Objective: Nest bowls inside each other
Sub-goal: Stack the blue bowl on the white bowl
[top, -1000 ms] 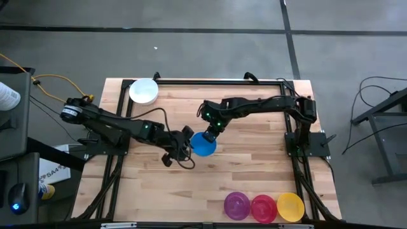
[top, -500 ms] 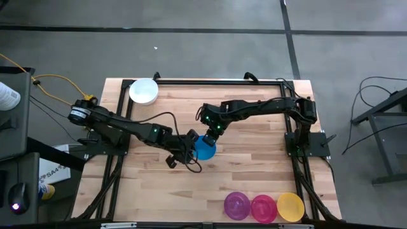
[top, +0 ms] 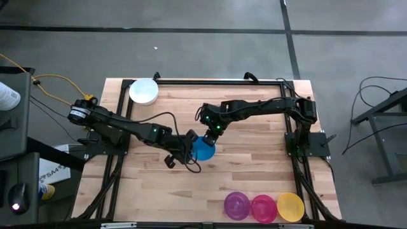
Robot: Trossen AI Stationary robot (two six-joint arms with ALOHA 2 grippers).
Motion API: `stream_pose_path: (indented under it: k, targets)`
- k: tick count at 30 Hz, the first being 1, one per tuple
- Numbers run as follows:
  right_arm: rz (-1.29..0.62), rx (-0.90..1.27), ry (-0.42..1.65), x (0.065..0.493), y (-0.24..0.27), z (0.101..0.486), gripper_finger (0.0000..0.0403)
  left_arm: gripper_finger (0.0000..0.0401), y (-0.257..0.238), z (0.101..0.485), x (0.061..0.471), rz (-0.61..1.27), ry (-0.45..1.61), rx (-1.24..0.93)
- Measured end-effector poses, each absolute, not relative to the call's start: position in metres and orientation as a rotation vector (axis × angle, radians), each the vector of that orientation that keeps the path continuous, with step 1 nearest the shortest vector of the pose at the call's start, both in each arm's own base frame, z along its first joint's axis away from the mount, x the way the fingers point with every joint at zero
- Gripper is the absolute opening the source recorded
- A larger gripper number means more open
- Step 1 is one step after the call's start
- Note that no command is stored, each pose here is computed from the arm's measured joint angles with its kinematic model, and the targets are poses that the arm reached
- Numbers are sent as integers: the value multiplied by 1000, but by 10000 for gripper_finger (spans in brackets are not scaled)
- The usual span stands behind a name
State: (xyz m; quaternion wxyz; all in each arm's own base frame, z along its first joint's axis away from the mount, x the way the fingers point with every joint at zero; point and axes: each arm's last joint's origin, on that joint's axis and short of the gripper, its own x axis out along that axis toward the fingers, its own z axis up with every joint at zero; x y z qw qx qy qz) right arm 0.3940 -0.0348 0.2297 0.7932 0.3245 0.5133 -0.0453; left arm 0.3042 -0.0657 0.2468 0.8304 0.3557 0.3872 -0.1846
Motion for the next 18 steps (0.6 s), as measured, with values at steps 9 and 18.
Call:
stream_pose_path:
  k: [9,18]
  targets:
    - [-100,694,1096,394,-35,232,4,33,-66,250,305,-400,807,770]
    - [-57,702,1047,398,-35,234,4,6,-67,249,304,-430,821,777]
